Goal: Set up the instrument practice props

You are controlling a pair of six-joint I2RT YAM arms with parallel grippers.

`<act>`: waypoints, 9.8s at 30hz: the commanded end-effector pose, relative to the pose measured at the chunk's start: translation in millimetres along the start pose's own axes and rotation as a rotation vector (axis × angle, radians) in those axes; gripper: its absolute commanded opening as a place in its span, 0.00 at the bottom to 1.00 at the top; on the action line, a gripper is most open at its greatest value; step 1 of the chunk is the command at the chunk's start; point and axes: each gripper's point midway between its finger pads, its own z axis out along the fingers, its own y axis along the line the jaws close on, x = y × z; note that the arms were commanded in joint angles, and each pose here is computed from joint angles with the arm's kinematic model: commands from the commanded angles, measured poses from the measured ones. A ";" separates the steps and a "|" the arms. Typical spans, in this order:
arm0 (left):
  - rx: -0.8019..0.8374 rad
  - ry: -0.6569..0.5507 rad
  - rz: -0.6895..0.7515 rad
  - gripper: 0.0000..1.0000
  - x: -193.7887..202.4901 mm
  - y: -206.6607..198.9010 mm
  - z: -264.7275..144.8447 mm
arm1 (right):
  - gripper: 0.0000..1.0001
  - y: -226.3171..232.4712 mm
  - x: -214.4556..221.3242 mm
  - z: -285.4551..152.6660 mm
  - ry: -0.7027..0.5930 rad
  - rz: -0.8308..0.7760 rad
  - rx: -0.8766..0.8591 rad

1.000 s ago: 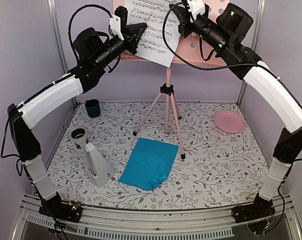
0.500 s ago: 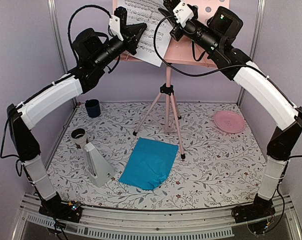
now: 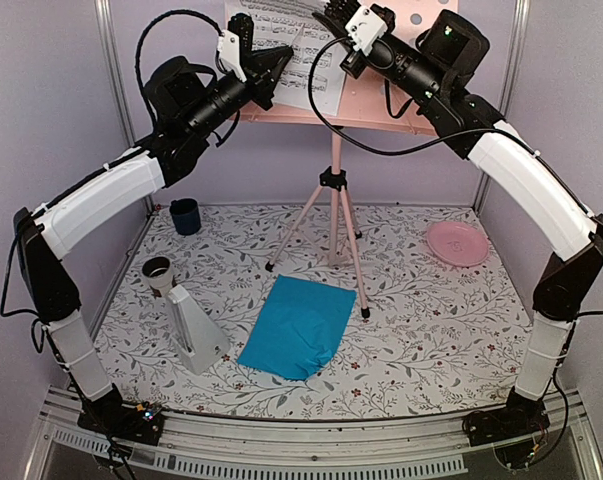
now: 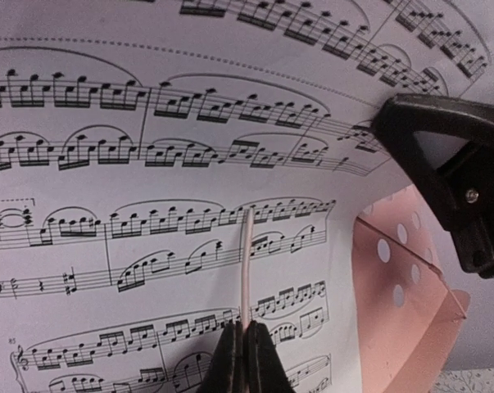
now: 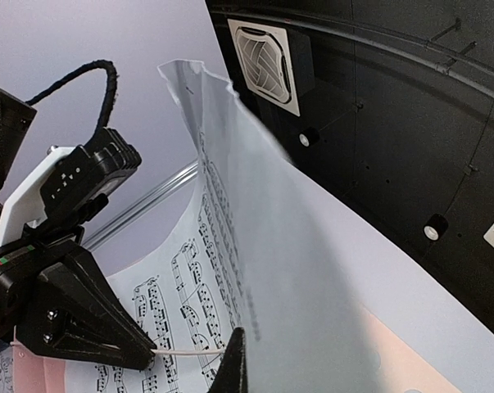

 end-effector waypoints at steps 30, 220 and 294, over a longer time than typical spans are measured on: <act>-0.131 0.161 -0.257 0.44 1.4 83.7 -93.2 | 0.49 -50.1 -3.3 -14.3 -0.037 0.167 0.191; -0.123 0.243 -0.372 0.00 49.9 87.2 -96.9 | 0.41 -44.6 46.2 -29.0 0.063 0.329 0.264; -0.065 0.149 -0.294 0.74 30.6 78.8 -76.4 | 0.44 15.2 86.1 -108.3 0.534 1.149 0.319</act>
